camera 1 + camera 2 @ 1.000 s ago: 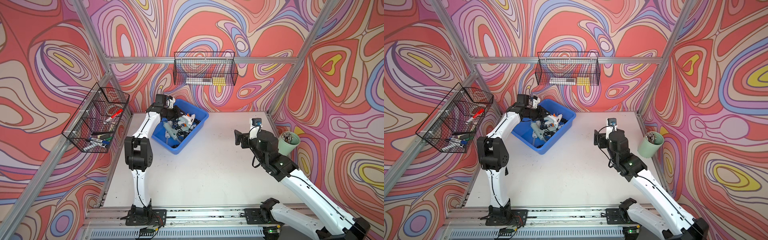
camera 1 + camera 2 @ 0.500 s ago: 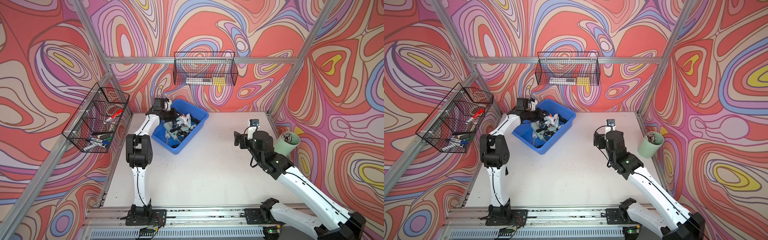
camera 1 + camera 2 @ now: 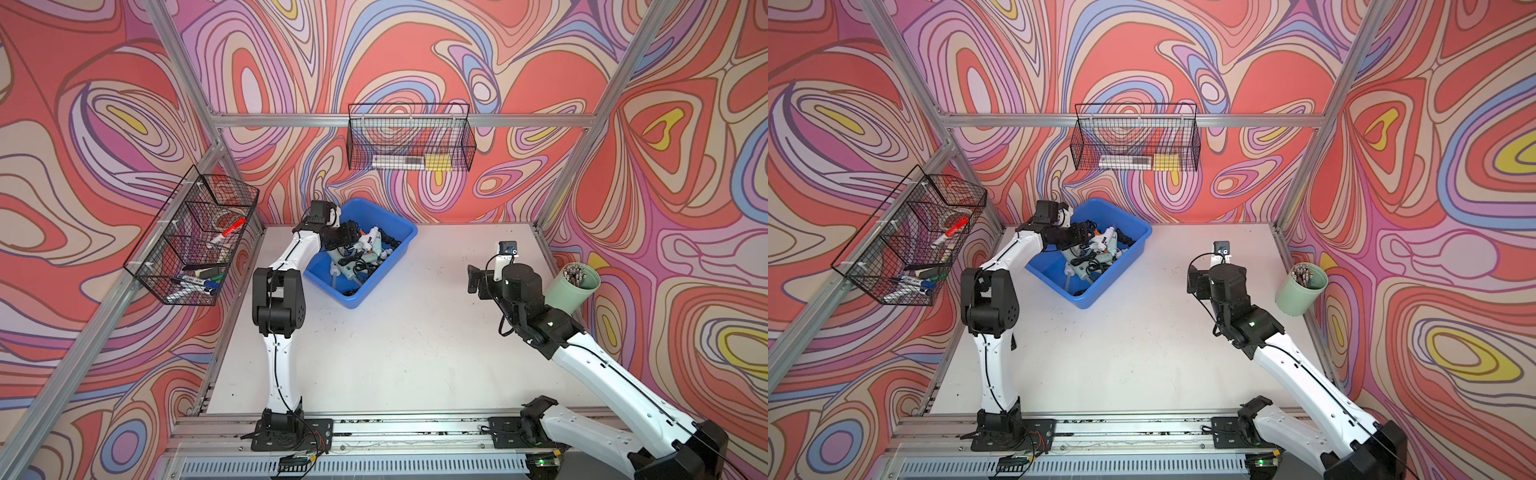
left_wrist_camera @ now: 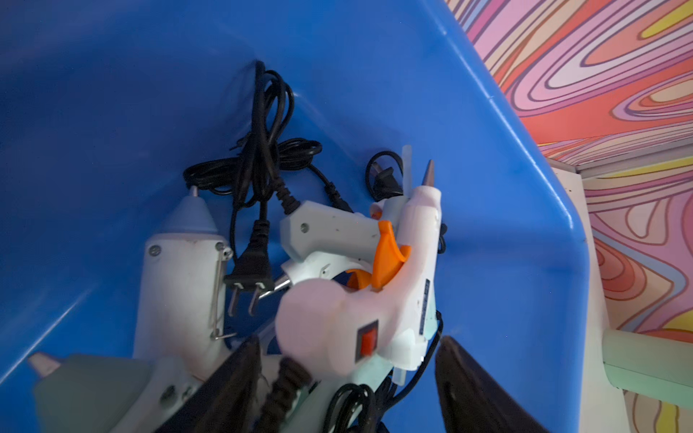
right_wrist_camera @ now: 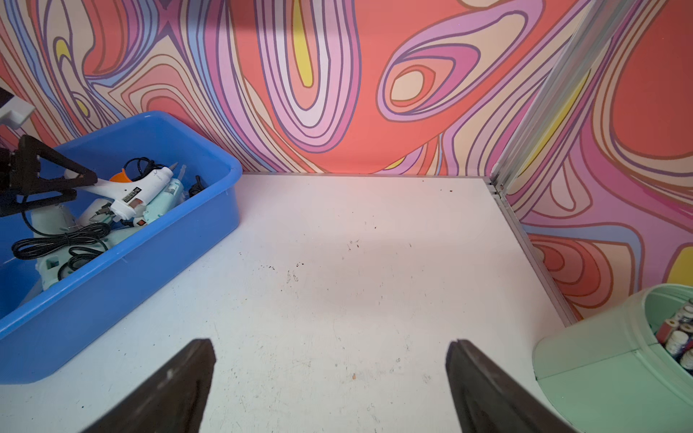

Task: Put the hot melt glue gun into the storage box
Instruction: Place the hot melt adhesive gun in the storage box, then reset both arms

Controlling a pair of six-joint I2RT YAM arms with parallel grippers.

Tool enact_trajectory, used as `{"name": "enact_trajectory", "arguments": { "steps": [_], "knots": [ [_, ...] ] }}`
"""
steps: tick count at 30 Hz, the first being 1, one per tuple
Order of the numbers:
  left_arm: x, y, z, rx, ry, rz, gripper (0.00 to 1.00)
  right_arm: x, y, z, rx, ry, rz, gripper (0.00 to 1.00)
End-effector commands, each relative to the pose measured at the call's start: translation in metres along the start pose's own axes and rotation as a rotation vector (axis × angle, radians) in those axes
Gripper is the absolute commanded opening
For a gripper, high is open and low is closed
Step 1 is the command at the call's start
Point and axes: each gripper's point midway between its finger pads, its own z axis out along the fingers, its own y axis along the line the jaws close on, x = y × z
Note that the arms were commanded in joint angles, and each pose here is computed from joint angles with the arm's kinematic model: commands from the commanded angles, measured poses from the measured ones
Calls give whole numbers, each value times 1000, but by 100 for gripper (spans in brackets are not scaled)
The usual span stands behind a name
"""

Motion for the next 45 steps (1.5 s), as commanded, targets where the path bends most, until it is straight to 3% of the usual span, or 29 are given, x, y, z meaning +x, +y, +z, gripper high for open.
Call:
{"name": "enact_trajectory", "arguments": {
  "steps": [1, 4, 12, 18, 30, 35, 40, 45],
  "knots": [
    [-14, 1, -40, -94, -55, 52, 90, 3, -4, -1, 25, -10, 17, 98],
    [-14, 7, -56, -161, -67, 65, 99, 3, -6, -2, 32, -17, 21, 98],
    [-10, 27, -105, -355, -110, 89, 99, 0, -10, -6, 45, -40, 35, 98],
    [-1, 30, -138, -415, -153, 98, 99, 1, -16, -10, 65, -50, 48, 98],
    [41, 21, -204, -372, -332, 93, 99, 26, -33, -16, 123, -57, 57, 98],
    [67, 24, -238, -362, -489, 118, 99, 42, -46, -18, 179, -71, 60, 98],
    [100, 32, -249, -351, -579, 216, 99, 59, -57, -24, 204, -115, 62, 98],
    [134, 34, -234, -291, -617, 369, 99, 73, -65, -29, 215, -202, 31, 98]
  ]
}}
